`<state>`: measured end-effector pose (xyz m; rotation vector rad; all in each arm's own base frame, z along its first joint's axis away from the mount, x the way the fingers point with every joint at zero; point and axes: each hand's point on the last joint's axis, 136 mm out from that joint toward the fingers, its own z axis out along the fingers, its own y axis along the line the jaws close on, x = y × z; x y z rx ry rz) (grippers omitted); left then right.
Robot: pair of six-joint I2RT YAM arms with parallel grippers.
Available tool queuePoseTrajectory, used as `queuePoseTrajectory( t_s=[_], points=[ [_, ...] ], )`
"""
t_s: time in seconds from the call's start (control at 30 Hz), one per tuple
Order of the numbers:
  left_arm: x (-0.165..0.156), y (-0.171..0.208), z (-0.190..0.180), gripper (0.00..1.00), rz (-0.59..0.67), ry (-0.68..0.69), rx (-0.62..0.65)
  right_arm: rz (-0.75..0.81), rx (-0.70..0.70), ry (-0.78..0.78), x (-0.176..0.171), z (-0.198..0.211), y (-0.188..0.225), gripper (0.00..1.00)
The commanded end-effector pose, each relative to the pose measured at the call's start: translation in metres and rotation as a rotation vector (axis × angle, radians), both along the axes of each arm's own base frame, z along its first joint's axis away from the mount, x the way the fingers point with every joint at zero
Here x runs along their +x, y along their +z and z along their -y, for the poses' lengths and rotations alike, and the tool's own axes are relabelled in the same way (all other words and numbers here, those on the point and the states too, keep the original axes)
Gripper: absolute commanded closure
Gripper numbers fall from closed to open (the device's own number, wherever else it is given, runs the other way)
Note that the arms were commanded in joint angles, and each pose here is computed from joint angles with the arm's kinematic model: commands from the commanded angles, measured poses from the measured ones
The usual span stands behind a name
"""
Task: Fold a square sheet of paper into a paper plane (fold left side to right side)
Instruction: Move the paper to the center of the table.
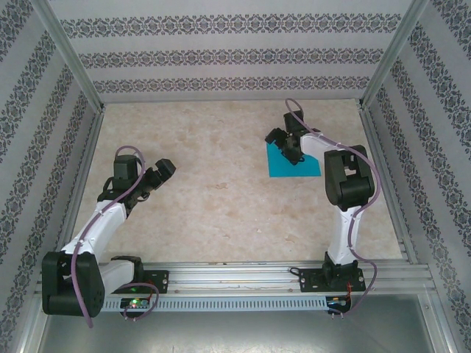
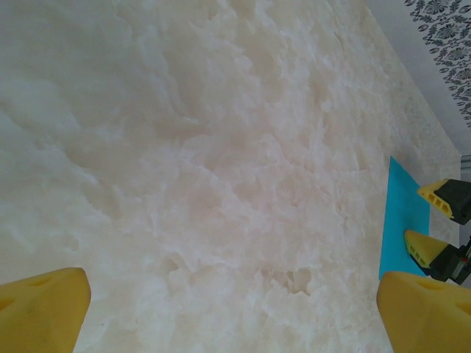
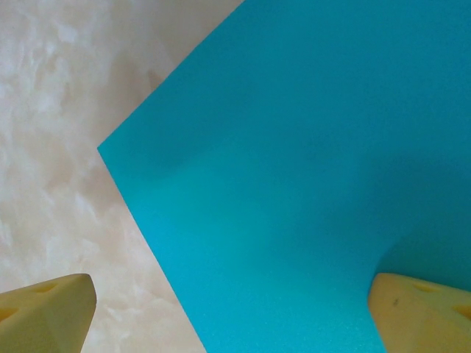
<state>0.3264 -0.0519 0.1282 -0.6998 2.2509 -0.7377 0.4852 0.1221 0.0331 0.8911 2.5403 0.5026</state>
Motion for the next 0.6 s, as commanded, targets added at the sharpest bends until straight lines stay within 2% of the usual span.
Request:
queuePoseTrajectory(
  t_s=[0.0,0.17,0.57],
  points=[
    [-0.002,-0.001,0.003,0.0,-0.018,-0.002,-0.004,-0.206,-0.031,-0.053,-0.06,-0.009,-0.035,0.02],
    [-0.002,-0.001,0.003,0.0,-0.021,-0.004,-0.008,-0.204,-0.01,-0.061,-0.087,-0.037,-0.033,0.02],
    [-0.001,-0.004,0.007,0.02,-0.04,-0.017,-0.026,-0.215,-0.004,0.026,-0.156,-0.105,-0.033,0.02]
  ],
)
